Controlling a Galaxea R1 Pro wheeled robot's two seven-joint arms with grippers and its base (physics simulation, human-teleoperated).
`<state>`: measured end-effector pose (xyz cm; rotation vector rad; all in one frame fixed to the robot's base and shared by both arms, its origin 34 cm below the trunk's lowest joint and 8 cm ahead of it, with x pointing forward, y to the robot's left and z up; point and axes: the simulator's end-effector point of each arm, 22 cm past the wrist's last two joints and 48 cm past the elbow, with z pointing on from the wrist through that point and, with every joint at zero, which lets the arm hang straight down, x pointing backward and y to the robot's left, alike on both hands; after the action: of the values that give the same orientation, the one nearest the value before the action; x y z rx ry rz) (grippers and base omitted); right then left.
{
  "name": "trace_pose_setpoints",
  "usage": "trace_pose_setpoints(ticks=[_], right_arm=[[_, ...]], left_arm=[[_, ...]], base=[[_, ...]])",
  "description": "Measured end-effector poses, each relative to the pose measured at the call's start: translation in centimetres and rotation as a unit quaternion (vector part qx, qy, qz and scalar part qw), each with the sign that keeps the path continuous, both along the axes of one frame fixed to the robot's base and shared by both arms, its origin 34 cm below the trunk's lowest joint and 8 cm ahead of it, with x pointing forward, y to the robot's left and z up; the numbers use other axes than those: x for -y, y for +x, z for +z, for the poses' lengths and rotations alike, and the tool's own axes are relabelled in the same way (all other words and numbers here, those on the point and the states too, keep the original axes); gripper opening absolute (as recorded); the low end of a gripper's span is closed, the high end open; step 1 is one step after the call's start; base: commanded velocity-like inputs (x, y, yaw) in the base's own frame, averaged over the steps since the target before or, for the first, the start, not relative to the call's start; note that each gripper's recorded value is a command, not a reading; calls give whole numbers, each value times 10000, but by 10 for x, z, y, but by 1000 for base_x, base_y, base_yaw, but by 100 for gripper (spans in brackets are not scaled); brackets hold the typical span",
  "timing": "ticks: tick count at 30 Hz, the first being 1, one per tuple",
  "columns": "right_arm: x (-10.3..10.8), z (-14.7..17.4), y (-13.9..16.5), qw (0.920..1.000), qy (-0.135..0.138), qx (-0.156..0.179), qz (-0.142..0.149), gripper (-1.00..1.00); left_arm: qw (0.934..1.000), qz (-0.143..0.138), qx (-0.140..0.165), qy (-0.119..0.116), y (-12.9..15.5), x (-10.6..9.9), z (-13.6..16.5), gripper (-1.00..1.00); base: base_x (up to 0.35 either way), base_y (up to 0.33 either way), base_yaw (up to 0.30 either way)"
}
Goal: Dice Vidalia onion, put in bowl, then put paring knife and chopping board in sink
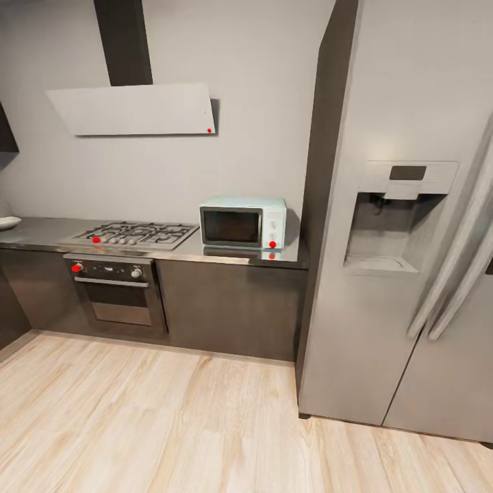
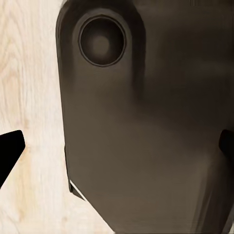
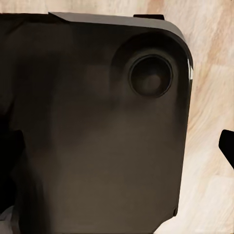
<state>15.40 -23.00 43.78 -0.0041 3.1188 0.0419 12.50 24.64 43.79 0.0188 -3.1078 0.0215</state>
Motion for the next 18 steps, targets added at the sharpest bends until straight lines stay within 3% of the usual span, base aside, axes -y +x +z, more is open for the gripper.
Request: trace_pose_setpoints(ticks=[18], right_arm=[[0, 1, 19, 9991, 0, 414, -7, 100]], left_arm=[[9999, -43, 95, 134, 9, -21, 0, 100]], base=[[0, 0, 0]])
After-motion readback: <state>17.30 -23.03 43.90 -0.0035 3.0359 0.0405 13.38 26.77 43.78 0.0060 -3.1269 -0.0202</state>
